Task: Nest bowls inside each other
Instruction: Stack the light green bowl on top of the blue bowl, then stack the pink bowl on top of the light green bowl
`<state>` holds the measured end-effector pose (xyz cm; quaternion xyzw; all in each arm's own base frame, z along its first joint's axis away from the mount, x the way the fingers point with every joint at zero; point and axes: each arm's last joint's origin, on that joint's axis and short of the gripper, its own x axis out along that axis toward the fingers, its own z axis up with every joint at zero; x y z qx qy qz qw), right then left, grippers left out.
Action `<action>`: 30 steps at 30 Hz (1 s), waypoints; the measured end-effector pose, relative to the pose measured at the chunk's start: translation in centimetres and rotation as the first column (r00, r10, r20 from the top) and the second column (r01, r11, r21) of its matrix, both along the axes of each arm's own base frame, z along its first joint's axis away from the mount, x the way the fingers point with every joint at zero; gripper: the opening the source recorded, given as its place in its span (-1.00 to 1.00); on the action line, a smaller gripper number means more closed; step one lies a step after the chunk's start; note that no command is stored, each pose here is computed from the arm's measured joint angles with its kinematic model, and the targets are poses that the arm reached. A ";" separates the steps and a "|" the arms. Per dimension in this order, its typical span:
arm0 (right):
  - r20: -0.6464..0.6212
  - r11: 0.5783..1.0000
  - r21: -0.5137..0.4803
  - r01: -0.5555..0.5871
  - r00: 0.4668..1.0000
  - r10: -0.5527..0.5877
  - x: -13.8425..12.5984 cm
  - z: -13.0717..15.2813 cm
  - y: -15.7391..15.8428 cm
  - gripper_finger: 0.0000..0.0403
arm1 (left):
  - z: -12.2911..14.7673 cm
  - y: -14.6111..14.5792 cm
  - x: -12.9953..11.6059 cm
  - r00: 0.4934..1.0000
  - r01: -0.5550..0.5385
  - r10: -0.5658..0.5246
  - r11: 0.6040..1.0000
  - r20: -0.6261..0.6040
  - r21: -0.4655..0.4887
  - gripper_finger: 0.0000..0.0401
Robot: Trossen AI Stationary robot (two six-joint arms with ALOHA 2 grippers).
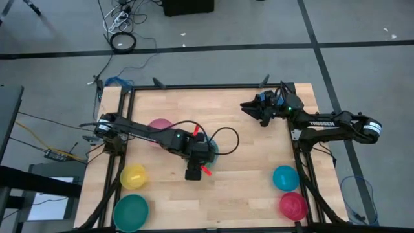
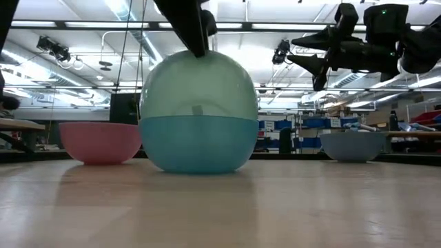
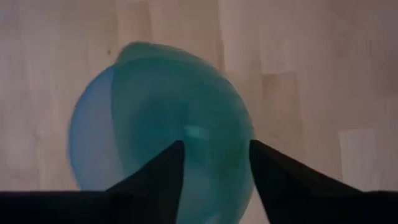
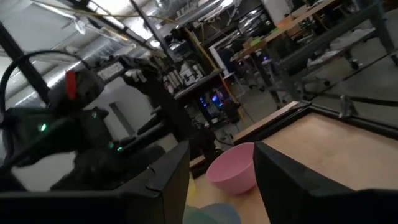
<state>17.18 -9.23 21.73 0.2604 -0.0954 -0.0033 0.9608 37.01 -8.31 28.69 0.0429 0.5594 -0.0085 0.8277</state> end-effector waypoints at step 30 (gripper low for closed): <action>0.000 0.999 0.010 0.037 0.999 -0.037 0.0 0.0 -0.1 -0.03 | -5.3 -1.7 2.9 0.996 -0.065 0.062 0.996 -0.062 -0.058 -0.10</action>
